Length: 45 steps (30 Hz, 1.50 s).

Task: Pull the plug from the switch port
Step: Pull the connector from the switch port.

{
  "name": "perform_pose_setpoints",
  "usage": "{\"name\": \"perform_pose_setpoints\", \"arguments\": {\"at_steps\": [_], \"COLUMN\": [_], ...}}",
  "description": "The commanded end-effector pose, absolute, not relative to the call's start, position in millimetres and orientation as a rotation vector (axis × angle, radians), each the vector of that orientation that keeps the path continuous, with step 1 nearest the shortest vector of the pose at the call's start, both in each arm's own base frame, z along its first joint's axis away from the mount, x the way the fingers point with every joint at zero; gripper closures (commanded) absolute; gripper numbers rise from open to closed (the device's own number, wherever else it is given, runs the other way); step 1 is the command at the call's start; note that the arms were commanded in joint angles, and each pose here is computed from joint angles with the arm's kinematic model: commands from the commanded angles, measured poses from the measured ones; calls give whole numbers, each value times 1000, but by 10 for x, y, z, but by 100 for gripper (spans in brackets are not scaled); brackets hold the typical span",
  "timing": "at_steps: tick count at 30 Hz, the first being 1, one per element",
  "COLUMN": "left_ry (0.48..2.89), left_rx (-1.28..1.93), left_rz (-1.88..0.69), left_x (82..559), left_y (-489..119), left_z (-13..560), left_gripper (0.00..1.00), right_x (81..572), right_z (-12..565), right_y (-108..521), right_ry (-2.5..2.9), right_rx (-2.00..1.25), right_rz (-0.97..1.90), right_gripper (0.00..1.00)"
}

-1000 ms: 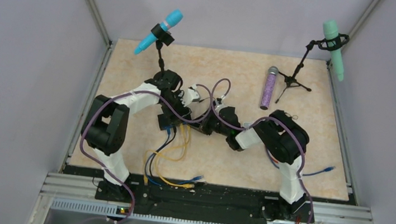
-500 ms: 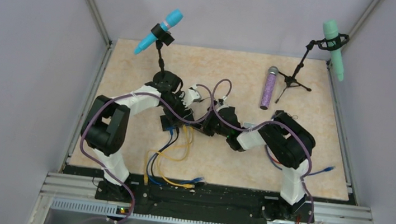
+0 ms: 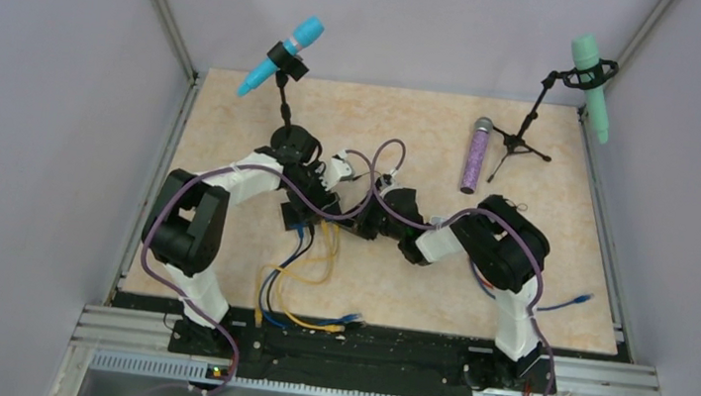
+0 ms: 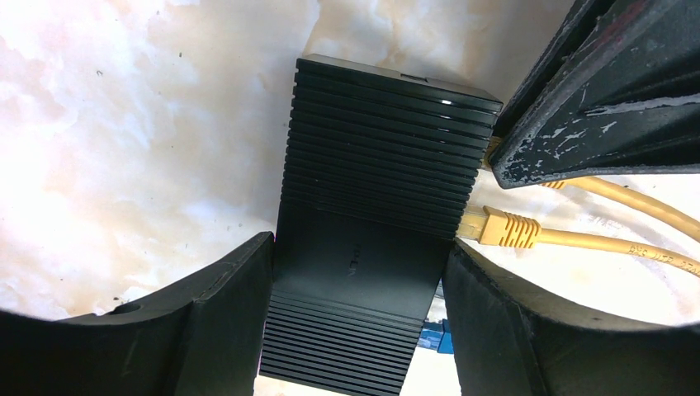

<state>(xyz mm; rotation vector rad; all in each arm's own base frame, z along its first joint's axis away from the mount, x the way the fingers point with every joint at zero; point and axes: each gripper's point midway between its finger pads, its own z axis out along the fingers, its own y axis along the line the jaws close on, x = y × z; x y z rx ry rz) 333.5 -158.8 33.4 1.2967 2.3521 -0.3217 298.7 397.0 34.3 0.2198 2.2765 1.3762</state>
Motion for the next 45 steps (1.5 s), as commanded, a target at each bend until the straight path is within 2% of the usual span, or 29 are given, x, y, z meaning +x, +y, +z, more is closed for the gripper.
{"name": "perform_pose_setpoints", "arguments": {"at_steps": [1,5,7,9,12,18,20,23,29,33,37,41,45], "left_ry": [2325,2325,2321,2320,2310,2297,2278,2274,2262,2266,2251,2240,2226], "left_rx": [1255,1264,1263,1265,1262,1267,1265,1260,1266,1269,1276,1260,1243], "left_rz": [-394,-373,-375,-379,-369,-412,-420,-424,-444,-427,-408,-428,-458], "left_x": [3358,3363,3373,3361,3355,3312,3306,3289,3235,3207,3220,3246,3243], "left_y": [-1724,-1696,-1702,-1703,-1691,-1735,-1752,-1753,-1762,-1724,-1702,-1732,-1779], "left_z": [267,247,251,261,277,237,236,223,192,190,222,222,223], "left_gripper": [61,62,62,62,62,62,62,62,63,64,64,64,64], "right_x": [2901,2821,2836,2888,2904,2800,2792,2821,2714,2812,2958,2932,2872], "right_z": [516,680,668,467,385,923,979,723,663,429,667,748,547], "right_y": [4115,4250,4209,4040,3949,4300,4310,4227,4250,4080,3893,3971,3971], "right_ry": [2258,2215,2193,2235,2267,2208,2199,2267,2130,2243,2213,2213,2237], "right_rx": [112,-31,99,240,180,36,63,144,301,316,225,182,251], "right_rz": [1365,1549,1620,1453,1233,1525,1523,1423,1922,1614,1357,1484,1536], "right_gripper": [100,100,100,100,100,100,100,100,100,100,100,100,100]}}
